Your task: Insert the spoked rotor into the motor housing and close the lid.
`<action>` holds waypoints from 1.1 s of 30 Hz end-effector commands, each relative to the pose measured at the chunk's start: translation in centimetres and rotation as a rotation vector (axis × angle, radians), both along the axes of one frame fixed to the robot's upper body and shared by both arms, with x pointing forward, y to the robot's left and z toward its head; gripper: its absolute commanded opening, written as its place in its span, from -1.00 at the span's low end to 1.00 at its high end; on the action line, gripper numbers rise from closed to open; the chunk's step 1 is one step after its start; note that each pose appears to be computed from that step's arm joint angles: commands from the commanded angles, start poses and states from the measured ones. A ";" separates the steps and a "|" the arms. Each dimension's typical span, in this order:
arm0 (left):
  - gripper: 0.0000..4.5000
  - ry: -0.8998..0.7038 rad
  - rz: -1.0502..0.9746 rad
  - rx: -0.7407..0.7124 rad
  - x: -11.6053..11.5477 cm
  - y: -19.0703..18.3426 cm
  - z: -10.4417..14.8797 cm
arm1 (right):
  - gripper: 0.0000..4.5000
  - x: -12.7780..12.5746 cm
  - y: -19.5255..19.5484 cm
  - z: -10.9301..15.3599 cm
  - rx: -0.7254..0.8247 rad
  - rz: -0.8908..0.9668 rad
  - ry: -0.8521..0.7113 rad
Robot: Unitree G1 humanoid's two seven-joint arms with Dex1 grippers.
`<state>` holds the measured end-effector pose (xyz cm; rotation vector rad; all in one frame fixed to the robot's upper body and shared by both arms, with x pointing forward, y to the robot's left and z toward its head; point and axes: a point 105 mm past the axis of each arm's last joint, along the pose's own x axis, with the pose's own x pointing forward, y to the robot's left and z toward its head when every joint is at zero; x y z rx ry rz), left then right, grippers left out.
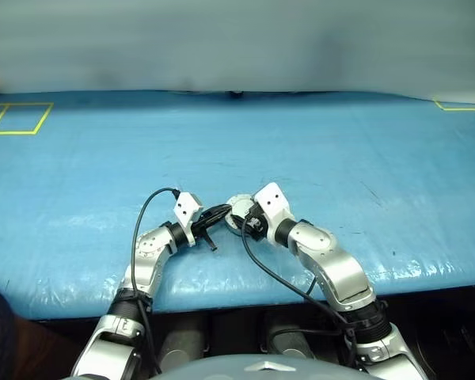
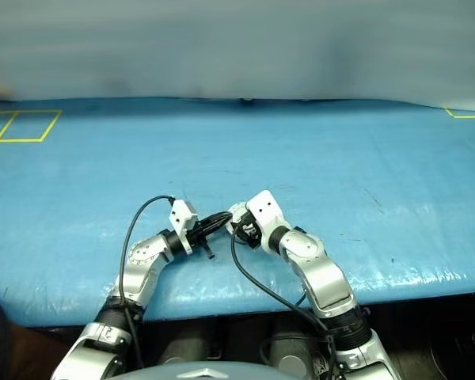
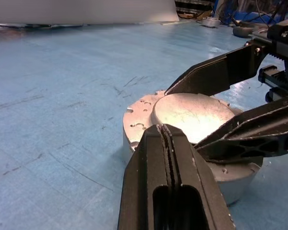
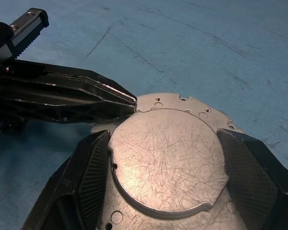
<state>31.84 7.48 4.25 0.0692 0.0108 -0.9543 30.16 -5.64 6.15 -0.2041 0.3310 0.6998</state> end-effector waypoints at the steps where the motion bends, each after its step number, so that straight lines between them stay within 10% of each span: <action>1: -1.00 0.058 -0.011 0.053 -0.5 -0.2 -1.7 | 0.40 -1.1 -0.4 -3.4 -0.030 -0.013 0.145; 7: -1.00 0.064 -0.019 0.059 -1.1 0.0 -2.1 | 0.40 -1.0 -0.4 -3.3 -0.028 -0.014 0.141; 11: -1.00 0.065 -0.024 0.057 -1.3 -0.1 -2.1 | 0.99 -1.0 -0.2 -2.7 0.003 -0.002 0.124; 33: -1.00 0.077 -0.055 0.062 -1.9 -0.4 -2.5 | 1.00 0.6 -4.4 2.8 0.503 -0.266 0.193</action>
